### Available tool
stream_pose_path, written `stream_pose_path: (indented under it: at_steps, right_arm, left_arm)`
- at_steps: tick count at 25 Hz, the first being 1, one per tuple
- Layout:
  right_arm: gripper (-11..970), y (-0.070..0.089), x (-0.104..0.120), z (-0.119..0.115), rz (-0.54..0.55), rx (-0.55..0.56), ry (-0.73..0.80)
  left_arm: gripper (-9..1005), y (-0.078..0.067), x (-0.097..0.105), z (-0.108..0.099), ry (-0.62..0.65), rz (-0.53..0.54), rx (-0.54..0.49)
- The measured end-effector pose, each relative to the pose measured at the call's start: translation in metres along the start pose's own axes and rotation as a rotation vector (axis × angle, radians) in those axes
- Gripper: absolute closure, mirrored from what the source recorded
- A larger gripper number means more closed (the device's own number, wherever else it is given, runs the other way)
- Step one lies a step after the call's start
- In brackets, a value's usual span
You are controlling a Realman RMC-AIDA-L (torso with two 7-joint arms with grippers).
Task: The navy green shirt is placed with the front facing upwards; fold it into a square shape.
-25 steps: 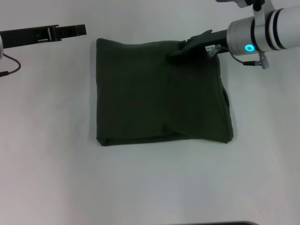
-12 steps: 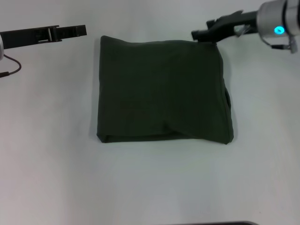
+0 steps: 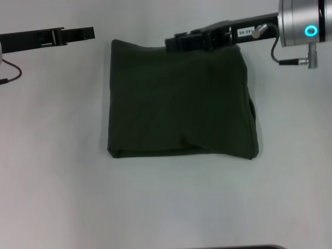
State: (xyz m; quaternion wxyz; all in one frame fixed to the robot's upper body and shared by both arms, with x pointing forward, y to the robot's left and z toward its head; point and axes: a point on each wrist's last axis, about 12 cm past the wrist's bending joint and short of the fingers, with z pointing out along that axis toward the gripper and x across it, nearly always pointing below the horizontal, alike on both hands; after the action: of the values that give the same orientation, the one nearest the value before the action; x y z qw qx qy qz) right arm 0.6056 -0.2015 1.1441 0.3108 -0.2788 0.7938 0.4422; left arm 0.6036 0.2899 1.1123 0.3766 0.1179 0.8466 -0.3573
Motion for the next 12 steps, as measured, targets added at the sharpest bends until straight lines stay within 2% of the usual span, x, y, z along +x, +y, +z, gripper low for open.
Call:
stream_pose_path:
  at_steps: [5,8,12]
  right_arm:
    - [440,0.0,0.024,0.001,0.181,-0.09,0.045]
    - [635,-0.008,0.042,-0.001,0.286,-0.069,0.053]
    - [814,-0.022,0.058,-0.009,0.371,0.013,0.027]
  left_arm:
    - [388,0.001,0.001,-0.001,-0.001,0.003,-0.002]
    - [388,0.001,0.001,-0.001,-0.001,0.002,-0.003]
    - [388,0.0,0.002,0.0,0.0,0.001,0.0]
